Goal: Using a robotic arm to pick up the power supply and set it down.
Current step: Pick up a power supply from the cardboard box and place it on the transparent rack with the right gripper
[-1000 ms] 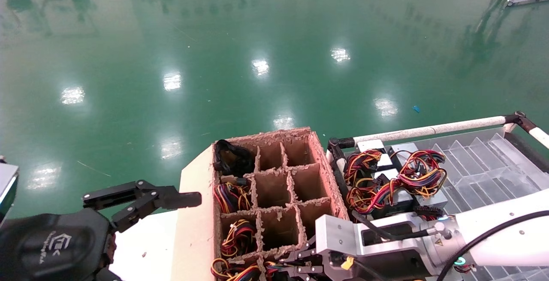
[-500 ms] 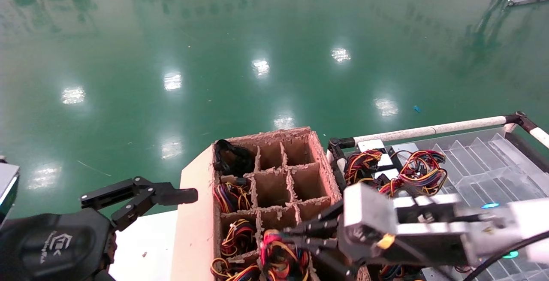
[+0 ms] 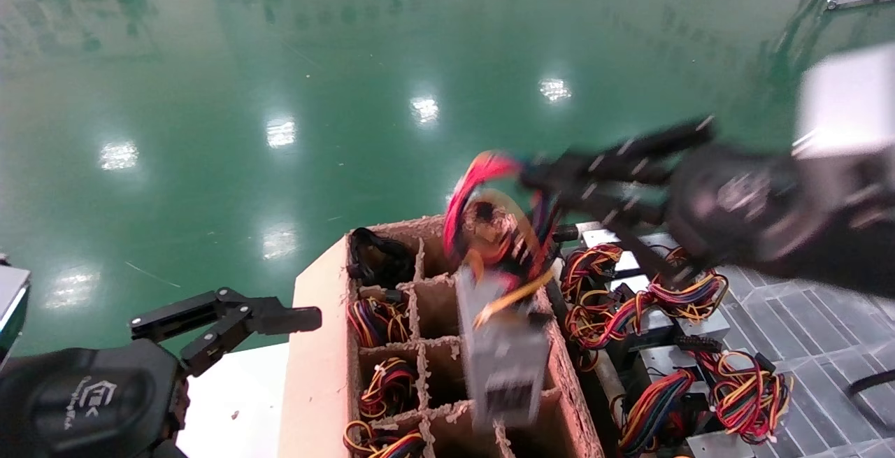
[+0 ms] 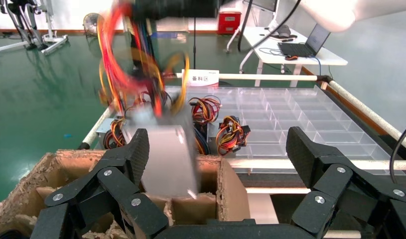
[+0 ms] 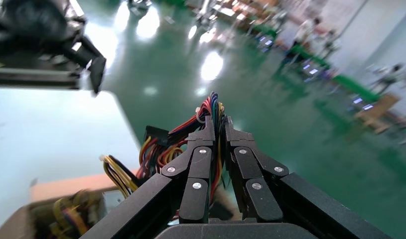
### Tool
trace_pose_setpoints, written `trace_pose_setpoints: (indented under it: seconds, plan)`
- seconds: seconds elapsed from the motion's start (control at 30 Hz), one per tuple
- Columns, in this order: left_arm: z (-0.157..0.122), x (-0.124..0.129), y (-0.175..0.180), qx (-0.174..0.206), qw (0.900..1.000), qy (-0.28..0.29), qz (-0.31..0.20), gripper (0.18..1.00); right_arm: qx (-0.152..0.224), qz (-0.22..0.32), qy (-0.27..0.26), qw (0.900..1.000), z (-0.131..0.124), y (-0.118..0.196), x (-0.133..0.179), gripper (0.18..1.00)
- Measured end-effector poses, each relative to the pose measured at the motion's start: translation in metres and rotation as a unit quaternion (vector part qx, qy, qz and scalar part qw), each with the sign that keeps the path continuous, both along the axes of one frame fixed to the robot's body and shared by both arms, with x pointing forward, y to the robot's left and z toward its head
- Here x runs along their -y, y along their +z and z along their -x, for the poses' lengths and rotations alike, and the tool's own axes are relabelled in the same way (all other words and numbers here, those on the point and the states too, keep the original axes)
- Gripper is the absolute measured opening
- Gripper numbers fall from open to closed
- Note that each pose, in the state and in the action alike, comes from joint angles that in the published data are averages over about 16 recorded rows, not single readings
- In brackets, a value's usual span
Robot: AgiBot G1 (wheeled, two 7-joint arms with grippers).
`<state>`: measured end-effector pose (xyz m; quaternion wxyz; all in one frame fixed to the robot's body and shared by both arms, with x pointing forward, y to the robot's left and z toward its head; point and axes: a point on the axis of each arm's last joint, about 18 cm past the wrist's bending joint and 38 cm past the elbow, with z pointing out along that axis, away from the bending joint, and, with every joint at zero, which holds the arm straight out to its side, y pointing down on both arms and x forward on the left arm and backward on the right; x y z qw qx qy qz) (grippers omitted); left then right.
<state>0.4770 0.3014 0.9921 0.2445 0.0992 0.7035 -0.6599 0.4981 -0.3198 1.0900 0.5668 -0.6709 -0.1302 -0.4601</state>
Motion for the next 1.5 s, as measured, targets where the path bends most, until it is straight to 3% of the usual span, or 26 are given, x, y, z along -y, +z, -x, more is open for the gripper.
trace_pose_setpoints:
  seconds: [0.3, 0.57, 1.03, 1.27, 1.5]
  plan:
    - [0.000, 0.000, 0.000, 0.000, 1.0000, 0.000, 0.000, 1.001, 0.067, -0.013, -0.058, 0.996, 0.039, 0.053, 0.063, 0.208]
    - [0.000, 0.000, 0.000, 0.000, 1.0000, 0.000, 0.000, 1.001, 0.080, -0.002, -0.149, 0.986, 0.062, 0.061, 0.136, 0.208]
    - [0.000, 0.000, 0.000, 0.000, 1.0000, 0.000, 0.000, 1.001, 0.018, 0.033, -0.282, 0.959, 0.093, 0.004, 0.238, 0.208]
    - [0.000, 0.000, 0.000, 0.000, 1.0000, 0.000, 0.000, 1.001, -0.019, 0.050, -0.309, 0.949, 0.103, -0.027, 0.262, 0.207]
    - [0.000, 0.000, 0.000, 0.000, 1.0000, 0.000, 0.000, 1.001, -0.055, 0.065, -0.308, 0.948, 0.105, -0.055, 0.268, 0.207]
